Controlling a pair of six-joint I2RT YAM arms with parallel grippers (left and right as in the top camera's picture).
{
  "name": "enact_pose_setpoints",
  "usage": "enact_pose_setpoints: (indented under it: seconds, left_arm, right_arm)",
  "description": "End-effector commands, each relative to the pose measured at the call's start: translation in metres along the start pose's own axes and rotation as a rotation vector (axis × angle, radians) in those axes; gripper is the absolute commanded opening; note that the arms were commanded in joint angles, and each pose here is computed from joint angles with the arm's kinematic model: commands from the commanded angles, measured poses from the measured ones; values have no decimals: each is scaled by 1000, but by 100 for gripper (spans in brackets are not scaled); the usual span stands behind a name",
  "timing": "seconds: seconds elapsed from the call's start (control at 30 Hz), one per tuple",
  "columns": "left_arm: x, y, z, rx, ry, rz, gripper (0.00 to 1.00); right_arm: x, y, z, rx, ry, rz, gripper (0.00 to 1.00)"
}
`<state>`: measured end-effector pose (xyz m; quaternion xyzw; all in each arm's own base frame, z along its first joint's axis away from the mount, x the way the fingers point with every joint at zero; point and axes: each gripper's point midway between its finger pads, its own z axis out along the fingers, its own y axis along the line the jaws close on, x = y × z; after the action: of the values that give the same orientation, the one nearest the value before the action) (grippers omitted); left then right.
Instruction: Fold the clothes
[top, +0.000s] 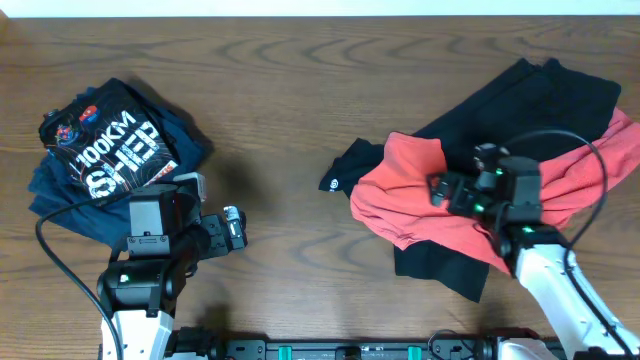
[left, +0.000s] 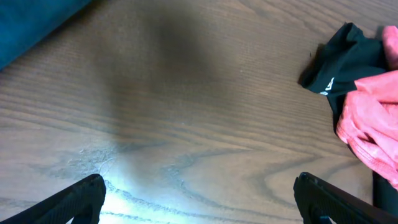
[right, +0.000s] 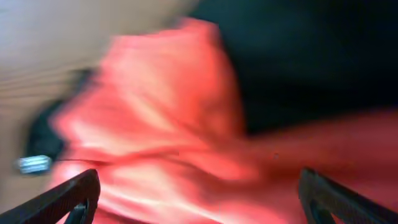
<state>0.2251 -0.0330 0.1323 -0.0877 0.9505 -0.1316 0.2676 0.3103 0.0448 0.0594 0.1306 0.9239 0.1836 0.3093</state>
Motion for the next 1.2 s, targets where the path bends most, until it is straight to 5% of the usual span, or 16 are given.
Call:
enact_pose_setpoints:
  seconds: [0.0, 0.23, 0.27, 0.4, 0.43, 0.9, 0.97, 1.17]
  left_arm:
    - [-5, -6, -4, 19, -12, -5, 98]
    - [-5, -6, -4, 19, -13, -5, 98]
    - [-5, -6, -4, 19, -13, -5, 98]
    - [-5, -6, -4, 19, -13, -5, 98]
    - [-5, -6, -4, 19, -13, -5, 98]
    - [-5, -6, -4, 19, -13, -5, 98]
    - [-5, -6, -4, 19, -13, -5, 98]
    - [-5, -6, -4, 19, -13, -5, 98]
  right_arm:
    - [7, -65, -17, 271, 13, 74, 99]
    - [48, -122, -46, 569, 133, 215, 96]
    - [48, -122, -46, 568, 132, 215, 87]
    - [47, -121, -45, 561, 125, 237, 8]
    - [46, -120, -45, 560, 120, 241, 1]
    - [-61, -129, -140, 711, -135, 306, 1]
    - [-60, -115, -128, 583, -97, 289, 1]
    - [-33, -27, -74, 72, 140, 21, 32]
